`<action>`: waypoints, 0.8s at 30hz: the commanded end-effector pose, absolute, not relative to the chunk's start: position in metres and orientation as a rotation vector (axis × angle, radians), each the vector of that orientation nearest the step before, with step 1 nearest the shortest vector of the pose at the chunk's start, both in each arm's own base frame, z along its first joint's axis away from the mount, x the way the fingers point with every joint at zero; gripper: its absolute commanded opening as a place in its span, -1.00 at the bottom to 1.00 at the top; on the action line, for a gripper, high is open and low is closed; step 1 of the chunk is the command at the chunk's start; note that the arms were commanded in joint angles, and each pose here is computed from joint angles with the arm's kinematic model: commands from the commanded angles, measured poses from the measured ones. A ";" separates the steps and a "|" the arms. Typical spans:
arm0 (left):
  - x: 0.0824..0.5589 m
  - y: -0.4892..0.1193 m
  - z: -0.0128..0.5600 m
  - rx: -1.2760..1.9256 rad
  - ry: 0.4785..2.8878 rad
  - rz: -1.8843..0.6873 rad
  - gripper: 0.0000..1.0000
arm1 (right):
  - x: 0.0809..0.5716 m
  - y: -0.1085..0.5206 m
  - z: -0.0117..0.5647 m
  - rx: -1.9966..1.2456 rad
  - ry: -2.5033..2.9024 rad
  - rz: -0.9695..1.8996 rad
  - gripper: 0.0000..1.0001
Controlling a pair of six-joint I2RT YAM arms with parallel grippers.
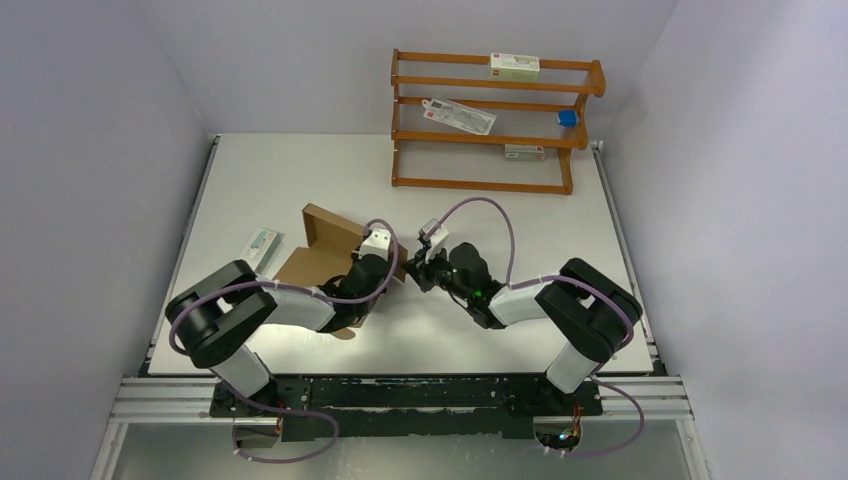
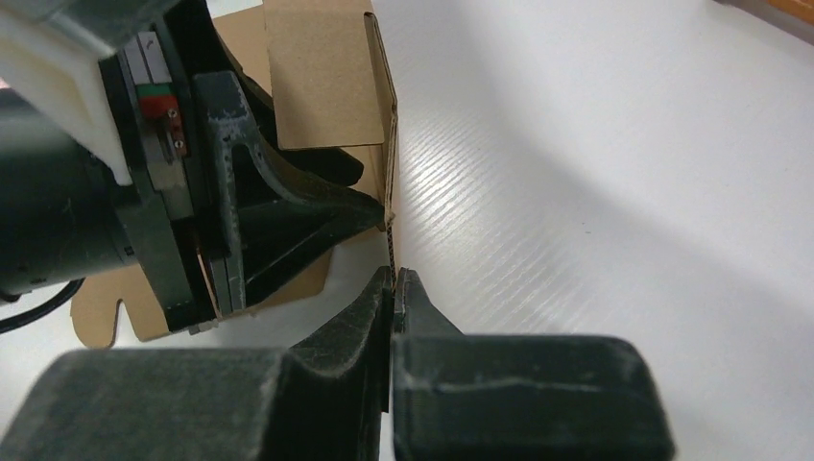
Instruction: Fold the paper box
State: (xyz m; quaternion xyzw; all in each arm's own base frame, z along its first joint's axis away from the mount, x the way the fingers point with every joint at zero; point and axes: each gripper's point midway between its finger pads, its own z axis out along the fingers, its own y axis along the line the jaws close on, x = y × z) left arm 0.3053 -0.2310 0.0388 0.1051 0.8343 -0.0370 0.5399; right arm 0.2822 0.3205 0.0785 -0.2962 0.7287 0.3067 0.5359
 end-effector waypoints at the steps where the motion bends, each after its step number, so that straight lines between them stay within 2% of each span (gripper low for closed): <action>1: 0.301 -0.236 0.041 0.201 2.025 -0.252 -0.28 | 0.286 0.324 0.082 -0.731 1.715 0.700 -1.00; 4: 0.299 -0.238 0.045 0.173 2.028 -0.326 -0.21 | 0.287 0.323 0.083 -0.735 1.710 0.686 -1.00; 12: 0.281 -0.246 0.074 0.123 2.002 -0.523 0.24 | 0.287 0.323 0.083 -0.748 1.708 0.670 -1.00; 21: 0.275 -0.250 0.135 -0.010 1.895 -0.737 0.53 | 0.285 0.327 0.083 -0.761 1.705 0.670 -1.00; 24: 0.286 -0.251 0.144 -0.052 1.881 -0.736 0.55 | 0.285 0.328 0.083 -0.763 1.703 0.672 -1.00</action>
